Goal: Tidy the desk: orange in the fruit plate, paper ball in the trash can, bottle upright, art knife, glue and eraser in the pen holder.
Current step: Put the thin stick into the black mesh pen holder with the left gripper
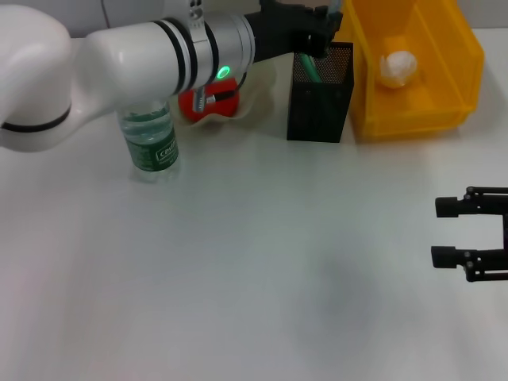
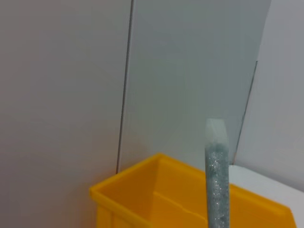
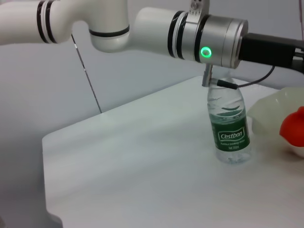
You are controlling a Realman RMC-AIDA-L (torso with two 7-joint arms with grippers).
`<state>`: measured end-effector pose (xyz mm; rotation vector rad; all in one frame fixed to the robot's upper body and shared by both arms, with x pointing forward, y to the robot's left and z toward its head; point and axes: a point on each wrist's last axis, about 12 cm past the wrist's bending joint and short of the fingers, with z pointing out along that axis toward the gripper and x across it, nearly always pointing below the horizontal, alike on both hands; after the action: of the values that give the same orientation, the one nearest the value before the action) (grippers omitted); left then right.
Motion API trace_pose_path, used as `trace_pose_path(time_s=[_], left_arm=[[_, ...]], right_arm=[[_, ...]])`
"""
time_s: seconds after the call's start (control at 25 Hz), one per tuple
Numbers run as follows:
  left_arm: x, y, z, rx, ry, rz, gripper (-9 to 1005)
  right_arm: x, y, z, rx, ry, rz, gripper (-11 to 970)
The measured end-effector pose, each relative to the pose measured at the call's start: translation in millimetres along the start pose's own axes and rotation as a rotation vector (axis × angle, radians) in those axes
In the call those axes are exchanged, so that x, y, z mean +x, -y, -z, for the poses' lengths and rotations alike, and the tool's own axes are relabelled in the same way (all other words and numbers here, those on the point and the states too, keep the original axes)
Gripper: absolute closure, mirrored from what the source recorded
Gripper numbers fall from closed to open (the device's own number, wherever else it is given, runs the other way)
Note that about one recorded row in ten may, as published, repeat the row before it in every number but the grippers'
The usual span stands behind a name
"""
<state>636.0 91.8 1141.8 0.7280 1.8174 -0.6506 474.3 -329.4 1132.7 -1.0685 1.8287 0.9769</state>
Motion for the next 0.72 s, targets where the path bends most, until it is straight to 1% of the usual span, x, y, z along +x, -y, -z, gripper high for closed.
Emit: trace_pose_path(time_s=[0.52, 0.72], left_arm=[[4.9, 2.1, -4.7, -0.021, -0.019, -0.019, 856], [7.7, 1.4, -5.2, -0.027, -0.029, -0.020, 802]], right_arm=[[-0.8, 5.0, -4.0, 0.008, -0.009, 0.005, 226], [-2.6, 7.3, -7.0, 0.005, -0.012, 0.007, 226]])
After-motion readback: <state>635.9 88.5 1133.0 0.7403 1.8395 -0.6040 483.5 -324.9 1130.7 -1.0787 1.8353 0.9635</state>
